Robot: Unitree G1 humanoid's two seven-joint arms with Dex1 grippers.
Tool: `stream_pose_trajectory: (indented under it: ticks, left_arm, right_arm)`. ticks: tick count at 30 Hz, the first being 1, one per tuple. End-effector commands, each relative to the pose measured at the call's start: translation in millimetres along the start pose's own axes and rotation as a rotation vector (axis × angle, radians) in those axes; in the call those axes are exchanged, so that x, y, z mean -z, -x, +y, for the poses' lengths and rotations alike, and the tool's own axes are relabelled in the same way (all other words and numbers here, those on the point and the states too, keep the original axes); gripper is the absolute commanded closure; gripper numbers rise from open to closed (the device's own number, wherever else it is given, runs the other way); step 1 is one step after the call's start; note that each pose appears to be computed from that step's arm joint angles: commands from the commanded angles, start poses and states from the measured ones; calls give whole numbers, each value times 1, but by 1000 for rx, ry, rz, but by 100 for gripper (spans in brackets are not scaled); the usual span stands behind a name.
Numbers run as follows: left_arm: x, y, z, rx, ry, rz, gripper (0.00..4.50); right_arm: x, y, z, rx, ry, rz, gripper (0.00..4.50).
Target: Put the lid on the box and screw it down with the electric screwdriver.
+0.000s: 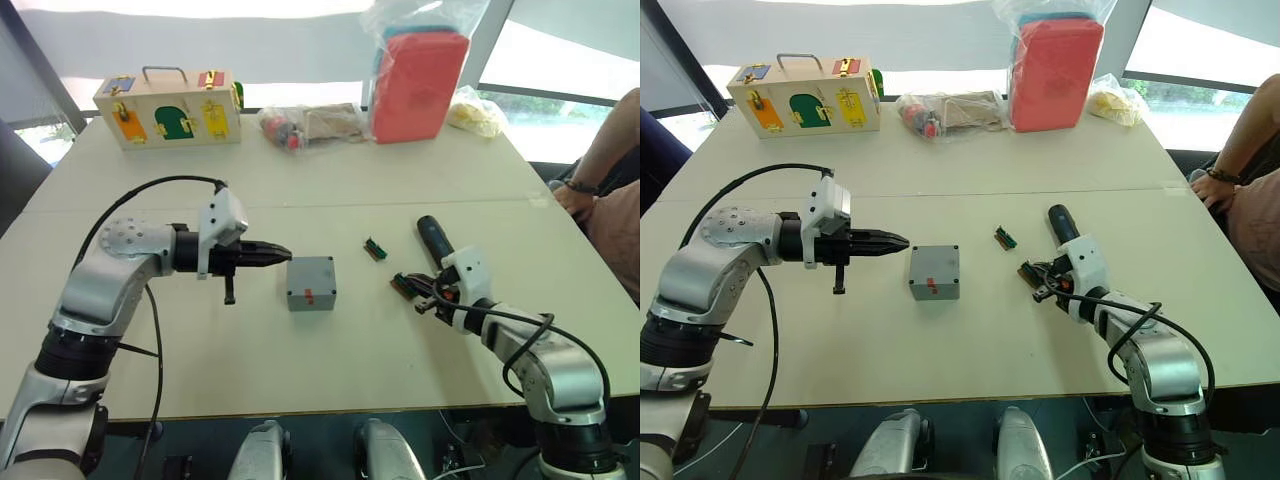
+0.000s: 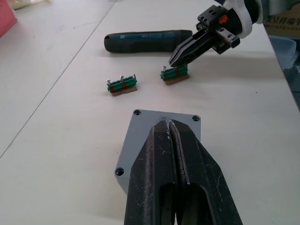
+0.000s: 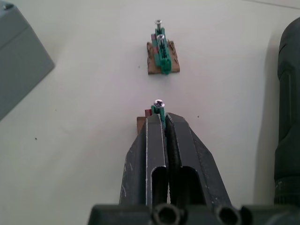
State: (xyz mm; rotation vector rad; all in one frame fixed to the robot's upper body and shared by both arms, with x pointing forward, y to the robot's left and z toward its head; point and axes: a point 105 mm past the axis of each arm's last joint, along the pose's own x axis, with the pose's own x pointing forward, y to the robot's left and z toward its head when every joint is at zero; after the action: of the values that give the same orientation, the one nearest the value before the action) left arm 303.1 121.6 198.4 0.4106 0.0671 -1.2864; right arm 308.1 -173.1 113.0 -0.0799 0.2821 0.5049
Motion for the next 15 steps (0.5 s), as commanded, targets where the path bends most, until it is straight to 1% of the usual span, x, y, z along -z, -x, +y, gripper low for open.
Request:
stream_pose_trajectory:
  ticks: [1, 3, 8, 11, 15]
  left_arm:
    - [-6, 4, 3, -21, -46, -8, 450]
    - [-5, 4, 4, -24, -45, -4, 450]
    - [-1, 9, 8, -52, -41, 9, 450]
    - [2, 13, 8, -61, -34, 21, 450]
    - [4, 17, 8, -71, -26, 30, 450]
  right_arm:
    - [-34, 11, 0, -10, 42, -102, 444]
    - [-44, 15, 1, -33, 55, -114, 444]
    - [-69, 21, 22, -159, 83, -140, 444]
    - [-84, 14, 43, -254, 89, -147, 444]
    - [-92, -2, 70, -367, 104, -131, 444]
